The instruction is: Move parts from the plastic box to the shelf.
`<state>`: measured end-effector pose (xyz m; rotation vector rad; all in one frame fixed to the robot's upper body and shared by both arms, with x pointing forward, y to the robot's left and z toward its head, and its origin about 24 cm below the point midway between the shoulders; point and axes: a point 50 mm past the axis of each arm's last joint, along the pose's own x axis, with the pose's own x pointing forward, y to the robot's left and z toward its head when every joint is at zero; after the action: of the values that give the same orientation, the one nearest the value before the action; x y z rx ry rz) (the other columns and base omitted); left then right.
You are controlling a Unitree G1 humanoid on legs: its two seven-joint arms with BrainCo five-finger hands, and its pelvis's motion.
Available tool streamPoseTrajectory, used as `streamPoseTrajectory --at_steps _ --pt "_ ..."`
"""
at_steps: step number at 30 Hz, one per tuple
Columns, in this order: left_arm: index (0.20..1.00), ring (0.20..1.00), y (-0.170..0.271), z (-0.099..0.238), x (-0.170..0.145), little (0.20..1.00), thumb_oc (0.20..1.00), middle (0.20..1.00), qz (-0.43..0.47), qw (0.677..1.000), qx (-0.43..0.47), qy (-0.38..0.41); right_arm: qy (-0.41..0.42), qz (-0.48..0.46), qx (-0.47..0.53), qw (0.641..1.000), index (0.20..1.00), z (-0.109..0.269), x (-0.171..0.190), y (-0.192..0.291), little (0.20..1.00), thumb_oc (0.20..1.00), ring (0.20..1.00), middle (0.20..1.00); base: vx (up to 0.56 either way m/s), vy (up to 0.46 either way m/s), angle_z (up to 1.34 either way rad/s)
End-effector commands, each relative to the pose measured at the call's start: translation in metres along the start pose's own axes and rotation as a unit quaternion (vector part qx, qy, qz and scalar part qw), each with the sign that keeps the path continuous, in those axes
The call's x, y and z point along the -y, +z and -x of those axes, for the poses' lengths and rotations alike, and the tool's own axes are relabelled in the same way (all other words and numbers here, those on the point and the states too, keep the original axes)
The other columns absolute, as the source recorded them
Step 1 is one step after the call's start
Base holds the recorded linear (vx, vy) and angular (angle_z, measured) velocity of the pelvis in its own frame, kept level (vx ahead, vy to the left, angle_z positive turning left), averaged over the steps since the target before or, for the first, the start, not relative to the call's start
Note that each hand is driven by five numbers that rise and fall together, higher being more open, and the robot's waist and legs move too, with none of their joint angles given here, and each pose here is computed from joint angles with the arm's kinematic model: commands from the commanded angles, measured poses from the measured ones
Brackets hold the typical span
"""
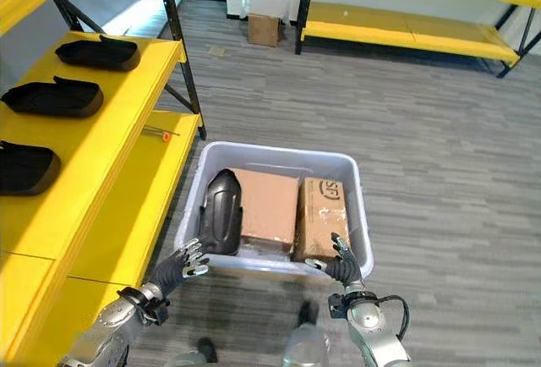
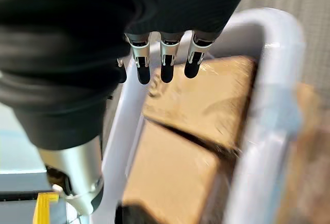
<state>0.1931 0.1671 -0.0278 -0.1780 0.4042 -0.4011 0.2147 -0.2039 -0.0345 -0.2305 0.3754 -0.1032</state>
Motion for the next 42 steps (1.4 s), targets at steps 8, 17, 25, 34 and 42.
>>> streamPoseTrajectory --at_steps 8,17,25,34,42 --pt "1.0 1.0 0.036 0.0 -0.019 1.0 1.0 1.0 -0.019 0.992 0.078 0.092 -0.009 -0.009 0.047 0.999 1.0 0.001 0.016 0.021 1.0 1.0 1.0 1.0 0.06 -0.185 -0.13" --pt "1.0 1.0 0.055 -0.015 -0.02 1.0 1.0 1.0 -0.014 0.985 0.117 0.127 0.014 -0.009 0.094 0.995 1.0 0.0 0.023 0.035 1.0 1.0 1.0 1.0 0.0 -0.076 -0.03" --pt "1.0 1.0 0.049 -0.036 -0.008 1.0 1.0 1.0 0.066 0.987 0.076 0.123 0.011 -0.029 0.106 0.994 1.0 0.003 0.023 0.044 1.0 1.0 1.0 1.0 0.13 0.23 0.12" --pt "1.0 1.0 0.068 -0.053 -0.007 1.0 1.0 1.0 0.044 0.963 0.114 0.238 0.075 -0.007 0.105 0.992 1.0 0.006 0.0 0.047 1.0 1.0 1.0 1.0 0.09 0.053 0.03" --pt "1.0 1.0 0.14 -0.08 -0.005 1.0 1.0 1.0 -0.017 0.884 0.261 0.388 0.099 -0.027 0.161 0.982 1.0 -0.007 -0.02 0.083 1.0 1.0 1.0 1.0 -0.21 -0.097 -0.1"
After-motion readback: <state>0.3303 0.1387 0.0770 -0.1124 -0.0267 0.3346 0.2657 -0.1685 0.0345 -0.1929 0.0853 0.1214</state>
